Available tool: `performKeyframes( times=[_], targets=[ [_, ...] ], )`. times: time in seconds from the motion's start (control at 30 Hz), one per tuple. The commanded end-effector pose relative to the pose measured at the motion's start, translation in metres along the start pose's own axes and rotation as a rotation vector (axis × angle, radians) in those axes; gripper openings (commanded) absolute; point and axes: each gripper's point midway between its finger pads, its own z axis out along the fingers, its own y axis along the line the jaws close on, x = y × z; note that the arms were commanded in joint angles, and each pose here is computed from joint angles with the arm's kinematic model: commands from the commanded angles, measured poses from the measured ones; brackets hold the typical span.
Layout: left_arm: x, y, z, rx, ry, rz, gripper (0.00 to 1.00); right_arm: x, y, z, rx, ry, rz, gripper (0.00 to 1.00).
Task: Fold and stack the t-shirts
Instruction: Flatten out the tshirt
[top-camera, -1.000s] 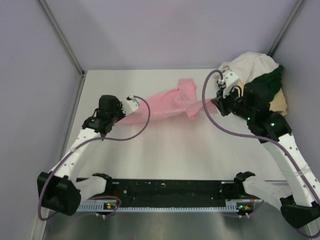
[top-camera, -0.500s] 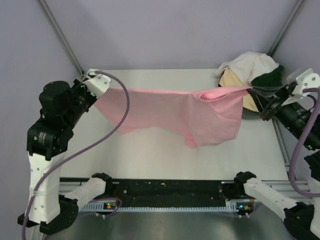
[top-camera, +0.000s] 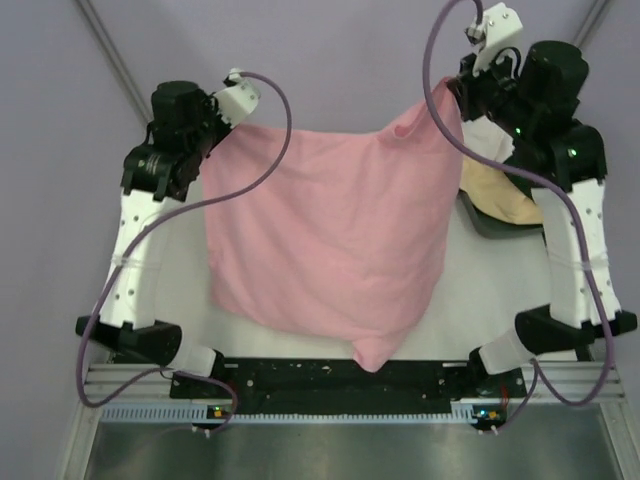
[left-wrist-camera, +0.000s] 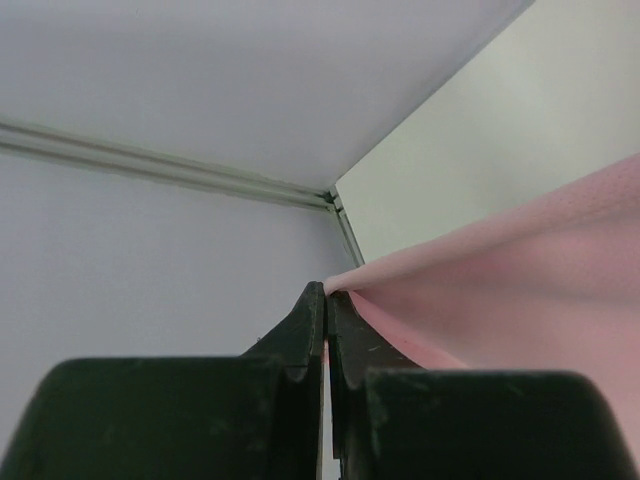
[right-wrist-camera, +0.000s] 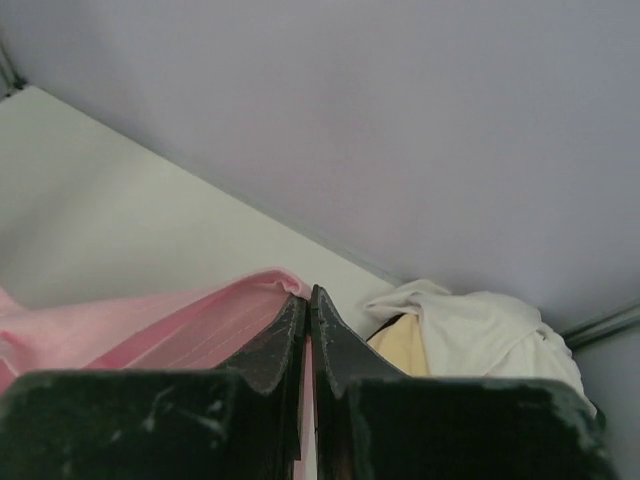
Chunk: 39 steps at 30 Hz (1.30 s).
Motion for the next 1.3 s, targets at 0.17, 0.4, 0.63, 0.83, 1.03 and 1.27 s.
performKeyframes(
  times=[0.17, 0.4, 0.63, 0.83, 1.03, 1.27],
  targets=[
    [-0.067, 0.108, 0.075, -0.416, -0.160, -0.008, 0.00, -0.054, -0.094, 0.099, 0.168, -0.246, -0.030, 0.00],
    [-0.086, 0.165, 0.085, -0.640, -0.212, 0.025, 0.00, -0.103, -0.148, 0.076, 0.314, -0.493, 0.019, 0.00],
    [-0.081, 0.162, 0.071, -0.618, -0.205, 0.060, 0.00, -0.106, -0.140, 0.046, 0.299, -0.469, -0.063, 0.00],
    [-0.076, 0.158, 0.044, -0.590, -0.195, 0.086, 0.00, -0.102, -0.130, 0.022, 0.297, -0.420, -0.110, 0.00],
    [-0.049, 0.121, 0.041, -0.469, -0.158, 0.117, 0.00, -0.069, -0.084, 0.005, 0.119, -0.328, -0.130, 0.00],
    [0.069, -0.024, 0.044, 0.022, 0.110, 0.114, 0.00, 0.121, 0.078, -0.038, -0.395, -0.037, 0.003, 0.00]
  ],
)
